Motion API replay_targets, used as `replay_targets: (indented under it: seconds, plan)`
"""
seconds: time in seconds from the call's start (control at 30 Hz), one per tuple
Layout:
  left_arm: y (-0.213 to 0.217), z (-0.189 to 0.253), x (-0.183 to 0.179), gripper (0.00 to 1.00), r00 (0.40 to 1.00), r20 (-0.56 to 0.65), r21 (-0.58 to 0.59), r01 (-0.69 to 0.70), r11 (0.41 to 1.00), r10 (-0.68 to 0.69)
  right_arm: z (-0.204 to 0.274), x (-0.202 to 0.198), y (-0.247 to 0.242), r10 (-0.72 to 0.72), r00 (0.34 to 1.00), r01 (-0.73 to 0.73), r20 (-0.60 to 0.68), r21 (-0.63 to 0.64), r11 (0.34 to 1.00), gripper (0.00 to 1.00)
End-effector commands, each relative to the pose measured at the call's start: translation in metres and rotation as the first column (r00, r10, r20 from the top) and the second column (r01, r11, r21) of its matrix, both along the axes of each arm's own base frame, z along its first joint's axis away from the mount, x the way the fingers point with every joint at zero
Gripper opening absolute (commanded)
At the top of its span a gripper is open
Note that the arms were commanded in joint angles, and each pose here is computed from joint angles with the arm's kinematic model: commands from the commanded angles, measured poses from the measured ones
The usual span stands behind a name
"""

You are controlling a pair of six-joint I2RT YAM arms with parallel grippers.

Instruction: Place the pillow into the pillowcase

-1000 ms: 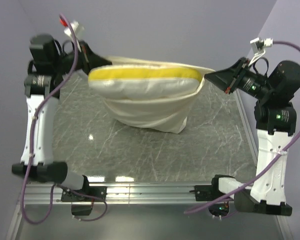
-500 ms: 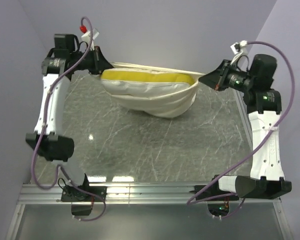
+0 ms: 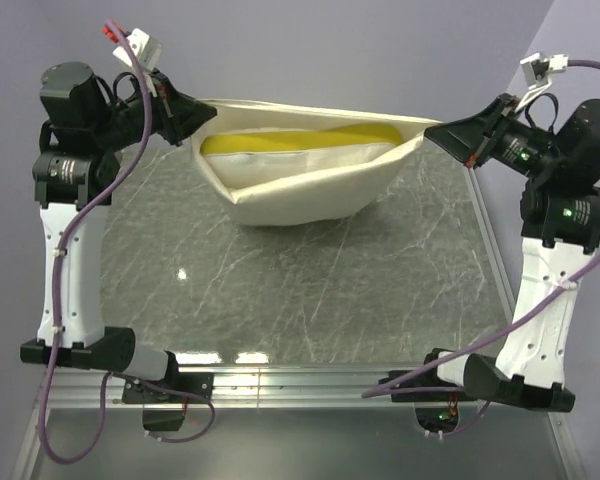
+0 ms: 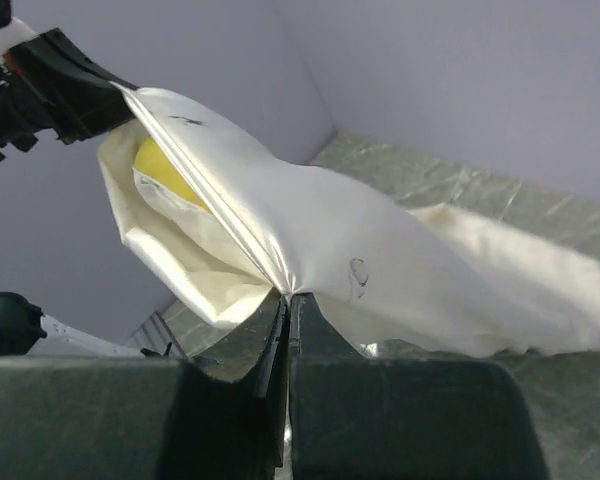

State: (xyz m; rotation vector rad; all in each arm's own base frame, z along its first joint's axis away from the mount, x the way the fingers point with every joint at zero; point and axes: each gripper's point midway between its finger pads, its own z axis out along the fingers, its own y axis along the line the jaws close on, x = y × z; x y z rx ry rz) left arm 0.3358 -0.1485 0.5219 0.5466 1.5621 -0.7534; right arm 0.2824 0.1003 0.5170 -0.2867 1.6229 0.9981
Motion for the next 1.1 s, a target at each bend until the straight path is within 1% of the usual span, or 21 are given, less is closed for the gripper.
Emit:
replay_targets:
  seconds: [0.0,0.07,0.1,0.13,0.2,0.23,0.4,0.5,0.6,0.63,0.67,0.73,0.77,0.8,0.83,0.87,0.9,0.93,0.97,1.0,1.07]
  plan:
    - [0.075,0.05,0.03,0.0,0.901,0.24,-0.037,-0.363,0.931,0.361,0.052,-0.001,-0.04,-0.235,0.954,0.239,0.184,0.001,0.971,0.0]
    - [0.083,0.077,0.015,0.0,0.872,0.3,-0.101,-0.375,0.921,0.388,0.088,-0.008,-0.053,-0.279,0.92,0.283,0.274,0.025,0.959,0.0]
    - [0.089,0.089,0.008,0.0,0.845,0.334,-0.134,-0.396,0.908,0.418,0.101,-0.016,-0.059,-0.3,0.917,0.291,0.264,0.071,0.954,0.0]
    - [0.093,0.11,-0.009,0.0,0.794,0.416,-0.183,-0.405,0.896,0.444,0.117,-0.03,-0.057,-0.3,0.89,0.293,0.343,0.072,0.953,0.0]
    - [0.103,0.127,-0.029,0.0,0.723,0.47,-0.255,-0.438,0.862,0.506,0.117,-0.04,-0.054,-0.3,0.874,0.296,0.382,0.07,0.953,0.0]
    - [0.105,0.129,-0.029,0.0,0.711,0.478,-0.262,-0.444,0.857,0.515,0.121,-0.057,-0.045,-0.295,0.856,0.299,0.425,0.058,0.952,0.0]
    - [0.11,0.133,-0.001,0.0,0.73,0.419,-0.272,-0.466,0.842,0.54,0.135,-0.062,-0.053,-0.372,0.807,0.371,0.458,0.097,0.924,0.0]
    - [0.11,0.143,0.001,0.0,0.702,0.466,-0.296,-0.449,0.843,0.538,0.157,-0.064,-0.064,-0.445,0.733,0.437,0.514,0.145,0.888,0.0]
    - [0.12,0.148,0.022,0.0,0.687,0.443,-0.297,-0.494,0.817,0.576,0.175,-0.057,-0.081,-0.522,0.674,0.488,0.522,0.215,0.846,0.0]
    - [0.119,0.156,0.036,0.0,0.691,0.452,-0.286,-0.488,0.825,0.565,0.177,-0.047,-0.089,-0.54,0.677,0.496,0.5,0.231,0.837,0.0]
    - [0.114,0.143,0.046,0.0,0.733,0.41,-0.248,-0.483,0.84,0.543,0.172,-0.041,-0.089,-0.526,0.71,0.476,0.468,0.231,0.849,0.0]
    - [0.115,0.149,0.047,0.0,0.737,0.406,-0.273,-0.467,0.841,0.541,0.16,-0.026,-0.09,-0.497,0.768,0.447,0.405,0.217,0.868,0.0]
    - [0.119,0.153,0.039,0.0,0.724,0.422,-0.291,-0.461,0.838,0.545,0.159,-0.027,-0.089,-0.491,0.769,0.448,0.408,0.203,0.871,0.0]
    - [0.118,0.2,-0.018,0.0,0.611,0.564,-0.382,-0.403,0.832,0.555,0.16,-0.03,-0.093,-0.508,0.753,0.469,0.418,0.199,0.86,0.0]
    - [0.123,0.171,0.0,0.0,0.618,0.546,-0.369,-0.429,0.825,0.566,0.172,-0.049,-0.084,-0.499,0.712,0.469,0.494,0.195,0.861,0.0]
    - [0.122,0.177,-0.014,0.0,0.579,0.587,-0.382,-0.418,0.824,0.566,0.177,-0.057,-0.081,-0.499,0.684,0.472,0.531,0.199,0.859,0.0]
    - [0.123,0.18,-0.013,0.01,0.564,0.599,-0.385,-0.418,0.823,0.568,0.184,-0.064,-0.081,-0.508,0.647,0.484,0.569,0.208,0.85,0.0]
    - [0.121,0.195,-0.021,0.01,0.574,0.593,-0.383,-0.415,0.825,0.564,0.191,-0.071,-0.079,-0.513,0.618,0.496,0.596,0.211,0.842,0.0]
    - [0.121,0.194,-0.013,0.01,0.61,0.555,-0.373,-0.426,0.824,0.566,0.194,-0.071,-0.08,-0.519,0.612,0.499,0.597,0.218,0.839,0.0]
    - [0.12,0.179,0.021,0.01,0.665,0.507,-0.336,-0.434,0.836,0.549,0.198,-0.065,-0.085,-0.527,0.614,0.499,0.588,0.228,0.836,0.0]
    - [0.118,0.182,0.023,0.0,0.682,0.494,-0.325,-0.431,0.842,0.539,0.194,-0.054,-0.097,-0.568,0.617,0.531,0.545,0.244,0.811,0.0]
